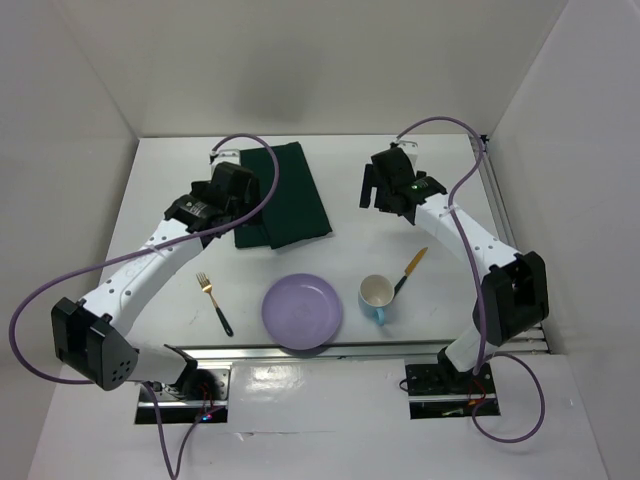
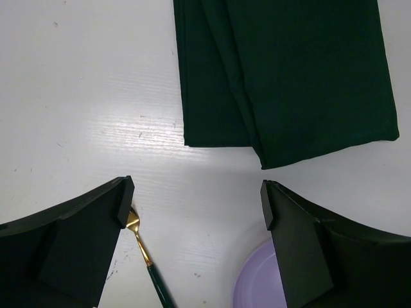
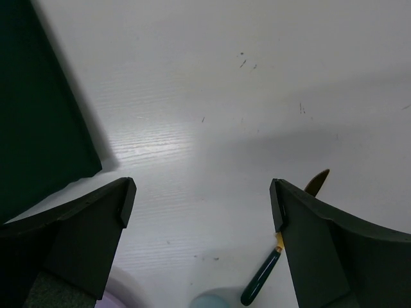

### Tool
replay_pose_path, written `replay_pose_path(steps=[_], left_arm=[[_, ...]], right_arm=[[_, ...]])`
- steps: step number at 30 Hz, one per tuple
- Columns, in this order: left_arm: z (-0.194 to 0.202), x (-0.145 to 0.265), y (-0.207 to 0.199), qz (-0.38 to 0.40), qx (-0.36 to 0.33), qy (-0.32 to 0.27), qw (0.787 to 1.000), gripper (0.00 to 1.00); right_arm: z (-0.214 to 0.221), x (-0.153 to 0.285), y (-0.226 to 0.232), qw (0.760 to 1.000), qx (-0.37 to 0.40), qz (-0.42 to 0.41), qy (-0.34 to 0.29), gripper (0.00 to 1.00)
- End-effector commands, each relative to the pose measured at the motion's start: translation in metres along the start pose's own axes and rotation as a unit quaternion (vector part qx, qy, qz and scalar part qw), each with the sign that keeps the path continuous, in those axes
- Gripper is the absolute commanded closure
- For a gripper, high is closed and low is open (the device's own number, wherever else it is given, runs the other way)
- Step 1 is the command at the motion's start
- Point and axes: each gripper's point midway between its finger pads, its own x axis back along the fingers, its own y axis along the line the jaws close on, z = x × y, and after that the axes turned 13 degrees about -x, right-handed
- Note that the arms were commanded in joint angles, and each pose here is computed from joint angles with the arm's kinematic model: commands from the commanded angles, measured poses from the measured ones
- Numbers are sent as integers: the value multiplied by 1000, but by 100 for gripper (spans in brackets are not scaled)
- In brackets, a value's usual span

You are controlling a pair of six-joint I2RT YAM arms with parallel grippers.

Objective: Set the dinner table for one person

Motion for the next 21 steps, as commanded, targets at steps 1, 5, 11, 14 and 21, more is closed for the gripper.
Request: replay_pose_path(steps=[1, 5, 11, 14, 21], left_arm=[[-13, 8, 0, 5, 20, -18, 1000, 0], [-6, 4, 2, -10, 25, 0, 1000, 0], [5, -5, -14, 27, 19, 38, 999, 0], [13, -9, -6, 26, 47, 64, 996, 11], [29, -23, 38, 66, 222, 100, 968, 6]], right_arm=[[-11, 16, 8, 999, -12, -28, -15, 1], [-14, 30, 19, 998, -8, -53, -23, 1], [7, 38, 41, 994, 43, -101, 4, 1], [26, 51, 74, 982, 106, -153, -3, 1], [91, 72, 157, 942, 252, -219, -14, 8]])
